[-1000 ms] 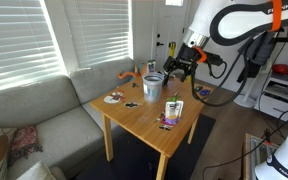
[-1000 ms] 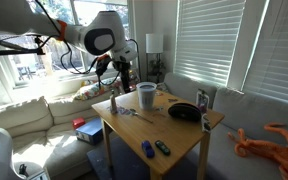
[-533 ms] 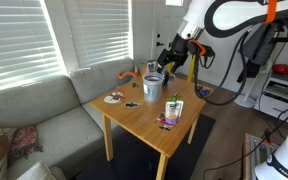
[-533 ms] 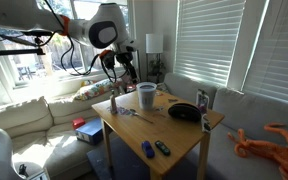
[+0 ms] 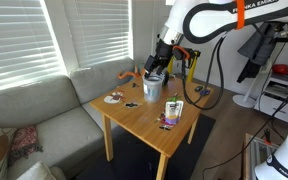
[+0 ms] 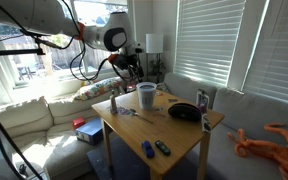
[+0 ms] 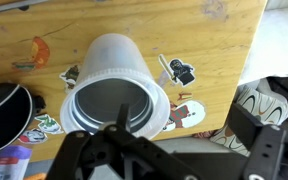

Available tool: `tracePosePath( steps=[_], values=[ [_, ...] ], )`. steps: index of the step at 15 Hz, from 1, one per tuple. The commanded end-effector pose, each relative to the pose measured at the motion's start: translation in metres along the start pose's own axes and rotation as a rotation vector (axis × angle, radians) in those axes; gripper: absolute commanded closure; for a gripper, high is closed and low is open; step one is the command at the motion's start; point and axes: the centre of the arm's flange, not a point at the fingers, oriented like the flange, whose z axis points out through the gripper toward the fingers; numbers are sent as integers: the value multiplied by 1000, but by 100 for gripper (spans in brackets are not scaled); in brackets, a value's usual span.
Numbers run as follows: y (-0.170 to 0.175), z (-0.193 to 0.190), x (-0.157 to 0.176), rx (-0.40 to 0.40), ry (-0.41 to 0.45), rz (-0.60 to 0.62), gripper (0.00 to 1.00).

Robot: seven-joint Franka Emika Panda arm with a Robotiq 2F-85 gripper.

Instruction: Pick up the silver cup from the clear cup and put it on the table, pick up both white and purple packets with green lids and put them in the clear cup one by one

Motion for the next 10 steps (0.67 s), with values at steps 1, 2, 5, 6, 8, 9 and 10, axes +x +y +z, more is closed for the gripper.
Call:
tracePosePath(
  steps=[1,2,5,6,8,9,10],
  values=[
    [-13,16,25,9,-18,-72,4],
    [-14,19,27,9,-21,-82,23],
    [-14,26,33,6,-32,-107,39],
    [-13,27,34,8,-37,-112,46],
    [-12,29,37,8,-39,-122,61],
    [-12,30,38,6,-40,-125,67],
    [-11,30,39,5,-42,-128,75]
  ],
)
